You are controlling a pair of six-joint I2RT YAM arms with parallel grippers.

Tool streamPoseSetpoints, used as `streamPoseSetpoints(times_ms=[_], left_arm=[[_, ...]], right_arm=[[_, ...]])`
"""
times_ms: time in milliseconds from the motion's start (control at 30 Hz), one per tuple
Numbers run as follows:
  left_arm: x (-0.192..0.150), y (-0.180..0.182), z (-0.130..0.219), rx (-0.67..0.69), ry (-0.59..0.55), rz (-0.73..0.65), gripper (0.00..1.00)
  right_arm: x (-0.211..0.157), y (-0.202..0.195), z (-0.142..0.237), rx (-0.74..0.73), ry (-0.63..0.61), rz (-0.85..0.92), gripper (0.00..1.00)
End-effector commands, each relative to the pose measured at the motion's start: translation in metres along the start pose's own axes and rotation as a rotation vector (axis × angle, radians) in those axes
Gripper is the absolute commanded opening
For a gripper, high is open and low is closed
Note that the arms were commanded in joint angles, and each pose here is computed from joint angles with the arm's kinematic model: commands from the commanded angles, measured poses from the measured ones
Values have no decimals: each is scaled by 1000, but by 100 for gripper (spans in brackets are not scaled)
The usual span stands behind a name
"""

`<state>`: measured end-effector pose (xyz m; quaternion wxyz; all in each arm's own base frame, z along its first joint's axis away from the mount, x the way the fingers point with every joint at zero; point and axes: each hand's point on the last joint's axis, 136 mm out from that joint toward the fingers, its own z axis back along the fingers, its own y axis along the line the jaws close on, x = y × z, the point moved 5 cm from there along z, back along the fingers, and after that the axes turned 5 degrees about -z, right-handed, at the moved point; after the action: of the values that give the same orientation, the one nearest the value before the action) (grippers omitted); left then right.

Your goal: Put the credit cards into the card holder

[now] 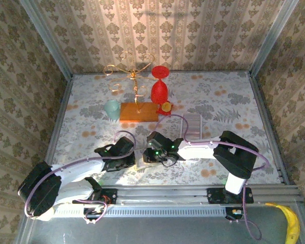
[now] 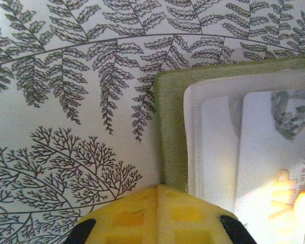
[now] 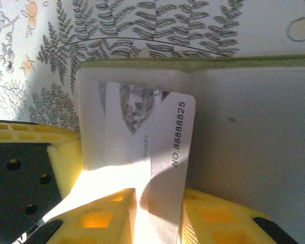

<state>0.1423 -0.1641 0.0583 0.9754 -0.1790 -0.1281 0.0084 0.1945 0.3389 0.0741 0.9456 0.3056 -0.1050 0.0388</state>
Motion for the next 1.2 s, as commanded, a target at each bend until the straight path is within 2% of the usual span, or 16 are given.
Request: streamPoseSetpoints(times_ms=[0,133,233,533,667,767,933,1033,1167], left_arm=[[4,-15,-9,-85,-2,-34,0],[2,-13,-9,-81,0,-31,0],[1,-12,-7,-83,-3,-31,0],[2,-14,-5,-97,-9,-34,0],[1,-13,-6,-96,-8,-37,0],[1,-12,-7,-92,-7,-38,0],[2,-13,-8,-89,-8,-43,0],[2,-13,-8,-92,-5,-45,0],[2,-13,-8,-95,-4,-47,0]], right_arm=[[-1,15,-3,42,19,42,27],[0,9,4,-14,-6,47,32],[0,0,10,-67,-35,43,30],[-2,15,-2,20,-5,30,25],[-1,23,-2,32,-10,43,25],[-2,26,2,34,-20,60,29],[-4,0,28,-105,-92,25,32],[-11,-18,45,-182,-149,1,39],[-20,-36,50,-234,-164,-27,44]])
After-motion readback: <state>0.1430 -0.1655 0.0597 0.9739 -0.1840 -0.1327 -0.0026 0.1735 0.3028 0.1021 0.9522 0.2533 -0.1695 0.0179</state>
